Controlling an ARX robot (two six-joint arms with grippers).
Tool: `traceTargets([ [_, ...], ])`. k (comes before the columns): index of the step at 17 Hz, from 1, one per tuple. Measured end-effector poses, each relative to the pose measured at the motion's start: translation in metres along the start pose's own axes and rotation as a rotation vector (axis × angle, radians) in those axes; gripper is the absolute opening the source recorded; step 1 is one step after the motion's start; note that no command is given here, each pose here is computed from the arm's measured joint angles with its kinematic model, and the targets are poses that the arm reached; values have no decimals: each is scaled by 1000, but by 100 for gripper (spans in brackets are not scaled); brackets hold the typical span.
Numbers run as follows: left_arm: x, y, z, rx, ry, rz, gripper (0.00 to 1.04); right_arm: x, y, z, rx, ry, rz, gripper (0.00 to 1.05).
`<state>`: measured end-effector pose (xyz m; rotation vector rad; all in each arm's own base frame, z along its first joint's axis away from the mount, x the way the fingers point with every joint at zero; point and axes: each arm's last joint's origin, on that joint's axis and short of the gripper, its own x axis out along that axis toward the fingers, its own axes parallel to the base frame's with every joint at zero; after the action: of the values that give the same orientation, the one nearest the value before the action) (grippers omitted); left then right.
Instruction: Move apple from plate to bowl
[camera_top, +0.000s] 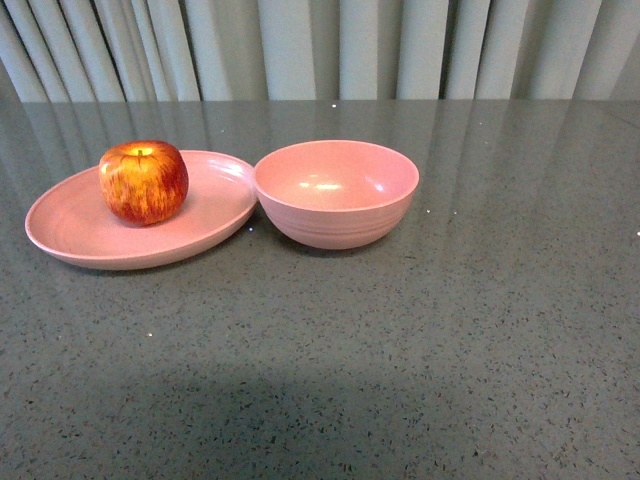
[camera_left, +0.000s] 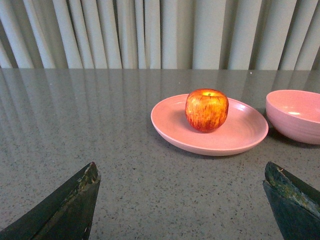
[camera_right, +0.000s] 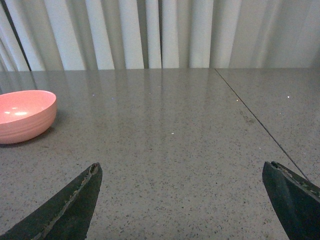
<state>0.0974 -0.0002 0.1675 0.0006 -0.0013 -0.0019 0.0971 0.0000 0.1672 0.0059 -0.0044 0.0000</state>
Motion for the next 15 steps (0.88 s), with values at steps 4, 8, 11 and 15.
traceTargets([
  [4, -1, 0, -2, -16, 86, 33, 98, 0, 0, 0, 0, 0, 0, 98],
  [8, 7, -4, 4, -43, 349, 170, 98, 0, 0, 0, 0, 1, 0, 98],
  [11, 22, -6, 31, -76, 265, 119, 98, 0, 0, 0, 0, -1, 0, 98],
  [15, 74, -10, 70, -54, 180, -8, 98, 0, 0, 0, 0, 0, 0, 98],
])
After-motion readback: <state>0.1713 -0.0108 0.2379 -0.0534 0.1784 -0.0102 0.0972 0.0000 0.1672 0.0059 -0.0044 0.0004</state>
